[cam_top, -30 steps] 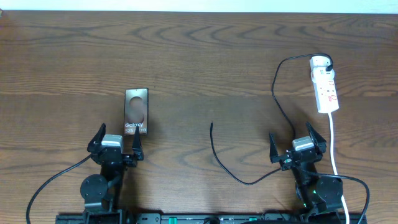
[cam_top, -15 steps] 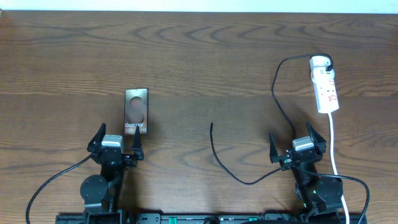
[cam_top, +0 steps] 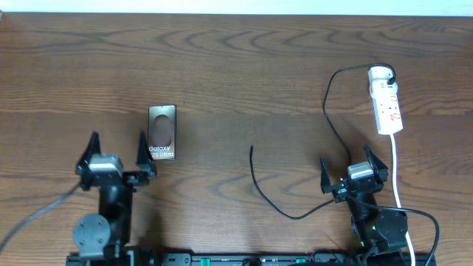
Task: Plug charger to phone and switch on socket
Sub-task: 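Move the left gripper over the Galaxy phone and lower it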
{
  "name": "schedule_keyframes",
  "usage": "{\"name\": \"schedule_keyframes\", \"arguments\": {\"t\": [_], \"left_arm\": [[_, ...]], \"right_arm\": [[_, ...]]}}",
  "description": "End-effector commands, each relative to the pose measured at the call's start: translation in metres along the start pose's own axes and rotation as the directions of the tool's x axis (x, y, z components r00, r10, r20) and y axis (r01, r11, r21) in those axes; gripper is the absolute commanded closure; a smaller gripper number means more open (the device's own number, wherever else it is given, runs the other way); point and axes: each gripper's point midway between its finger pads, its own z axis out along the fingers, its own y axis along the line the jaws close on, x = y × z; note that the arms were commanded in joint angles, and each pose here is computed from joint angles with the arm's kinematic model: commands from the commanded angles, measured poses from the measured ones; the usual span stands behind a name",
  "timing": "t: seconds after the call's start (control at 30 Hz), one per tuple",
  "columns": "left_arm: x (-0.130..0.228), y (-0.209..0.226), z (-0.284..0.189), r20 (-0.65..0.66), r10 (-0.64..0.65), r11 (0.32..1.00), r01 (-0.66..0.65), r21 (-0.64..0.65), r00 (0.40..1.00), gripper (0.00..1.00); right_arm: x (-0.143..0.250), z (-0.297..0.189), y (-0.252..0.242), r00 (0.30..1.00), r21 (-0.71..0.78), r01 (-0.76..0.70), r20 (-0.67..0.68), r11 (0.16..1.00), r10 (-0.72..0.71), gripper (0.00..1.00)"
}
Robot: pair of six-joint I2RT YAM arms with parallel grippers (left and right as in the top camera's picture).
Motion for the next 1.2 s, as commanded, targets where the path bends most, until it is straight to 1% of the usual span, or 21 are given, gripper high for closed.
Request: {"name": "schedule_keyframes", "arguments": {"t": [0.0,0.1,0.2,0.3,0.4,0.43,0.5,0.67,0.7,0.73,0.77,0.8,0.83,0.87,0.9,0.93,1.03,1.17], "left_arm": [[-0.032,0.004,0.017,-0.056,-0.05,0.998,0.049,-0.028,0.997,0.13],[-0.038,0.005,0.038,-0.203,-0.066,0.997,0.059,-0.044,0.977,0.13],[-0.036,0.006,0.061,-0.382,-0.078,0.996,0.059,-0.062,0.921,0.13],[-0.026,0.008,0.081,-0.564,-0.084,0.996,0.048,-0.078,0.821,0.13],[-0.01,0.008,0.096,-0.711,-0.08,0.996,0.037,-0.076,0.698,0.13],[-0.001,0.005,0.1,-0.756,-0.069,0.998,0.04,-0.056,0.651,0.13],[0.016,0.0,0.108,-0.816,-0.051,0.998,0.058,-0.021,0.575,0.13],[0.069,0.0,0.122,-0.894,-0.062,0.997,0.077,-0.031,0.444,0.13],[0.084,0.001,0.124,-0.912,-0.065,0.996,0.078,-0.036,0.406,0.24],[0.091,0.001,0.125,-0.919,-0.066,0.996,0.078,-0.038,0.388,0.34],[0.099,0.002,0.125,-0.928,-0.067,0.996,0.078,-0.041,0.368,0.54],[0.107,0.002,0.126,-0.935,-0.068,0.996,0.079,-0.043,0.348,0.63],[0.115,0.003,0.127,-0.942,-0.07,0.996,0.08,-0.046,0.329,0.64],[0.122,0.003,0.127,-0.948,-0.071,0.996,0.08,-0.049,0.309,0.53],[0.13,0.003,0.127,-0.955,-0.073,0.995,0.08,-0.051,0.289,0.25],[0.135,0.003,0.127,-0.959,-0.073,0.995,0.08,-0.053,0.275,0.03],[0.15,0.004,0.124,-0.972,-0.076,0.995,0.08,-0.059,0.224,0.03],[0.168,0.004,0.12,-0.982,-0.08,0.995,0.08,-0.067,0.172,0.02]], "right_arm": [[0.001,0.0,-0.003,1.0,0.017,-0.013,-0.002,1.0,0.013,0.01],[0.001,0.0,-0.003,1.0,0.017,-0.013,-0.003,1.0,0.013,0.01],[0.001,0.0,-0.003,1.0,0.017,-0.013,-0.002,1.0,0.013,0.01],[0.001,0.0,-0.003,1.0,0.017,-0.013,-0.002,1.0,0.013,0.01],[0.001,0.0,-0.003,1.0,0.017,-0.013,-0.002,1.0,0.013,0.01],[0.001,0.0,-0.003,1.0,0.017,-0.013,-0.003,1.0,0.013,0.01],[0.001,0.0,-0.003,1.0,0.017,-0.013,-0.002,1.0,0.013,0.01],[0.001,0.0,-0.003,1.0,0.017,-0.013,-0.002,1.0,0.013,0.01],[0.001,0.0,-0.003,1.0,0.017,-0.013,-0.002,1.0,0.013,0.01],[0.001,0.0,-0.003,1.0,0.017,-0.013,-0.002,1.0,0.013,0.01],[0.001,0.0,-0.003,1.0,0.017,-0.013,-0.002,1.0,0.013,0.01],[0.001,0.0,-0.003,1.0,0.017,-0.013,-0.002,1.0,0.013,0.01],[0.001,0.0,-0.003,1.0,0.017,-0.013,-0.003,1.0,0.013,0.01],[0.001,0.0,-0.003,1.0,0.017,-0.013,-0.002,1.0,0.013,0.01],[0.001,0.0,-0.003,1.0,0.017,-0.013,-0.002,1.0,0.013,0.01],[0.001,0.0,-0.003,1.0,0.017,-0.013,-0.002,1.0,0.013,0.01],[0.001,0.0,-0.003,1.0,0.017,-0.013,-0.002,1.0,0.013,0.01],[0.001,0.0,-0.003,1.0,0.017,-0.013,-0.003,1.0,0.013,0.01]]}}
